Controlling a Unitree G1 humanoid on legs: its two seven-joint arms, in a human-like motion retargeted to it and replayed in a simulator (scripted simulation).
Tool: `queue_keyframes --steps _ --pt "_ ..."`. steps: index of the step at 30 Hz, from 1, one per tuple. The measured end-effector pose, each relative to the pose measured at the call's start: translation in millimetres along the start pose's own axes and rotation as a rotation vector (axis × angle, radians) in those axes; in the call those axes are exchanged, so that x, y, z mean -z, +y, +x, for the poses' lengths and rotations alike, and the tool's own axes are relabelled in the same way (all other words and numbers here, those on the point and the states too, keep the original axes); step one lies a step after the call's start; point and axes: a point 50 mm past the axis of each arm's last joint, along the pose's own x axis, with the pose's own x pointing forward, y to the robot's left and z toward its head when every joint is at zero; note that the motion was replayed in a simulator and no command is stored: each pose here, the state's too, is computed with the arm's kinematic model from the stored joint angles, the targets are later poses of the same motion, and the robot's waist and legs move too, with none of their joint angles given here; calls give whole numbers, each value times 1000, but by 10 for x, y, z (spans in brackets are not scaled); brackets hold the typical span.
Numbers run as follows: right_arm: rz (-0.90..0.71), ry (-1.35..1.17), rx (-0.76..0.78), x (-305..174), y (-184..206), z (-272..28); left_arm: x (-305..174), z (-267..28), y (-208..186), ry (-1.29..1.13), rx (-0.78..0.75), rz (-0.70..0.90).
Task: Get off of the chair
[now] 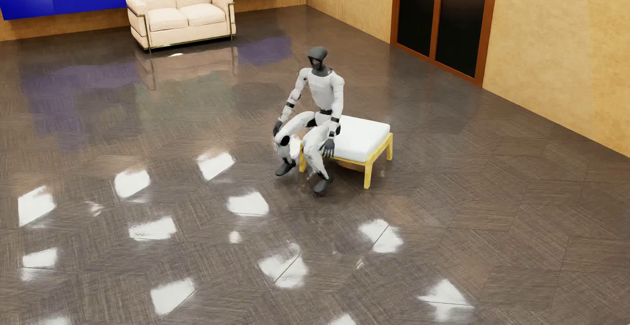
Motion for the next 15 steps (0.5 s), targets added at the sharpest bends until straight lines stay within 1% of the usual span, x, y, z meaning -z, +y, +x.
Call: queue_keyframes --steps 10,15 --pt "-1 -36 38 -114 -90 6 -81 21 117 -16 -40 -9" --pt "24 -72 90 -235 -254 12 -248 38 276 -69 -90 -1"
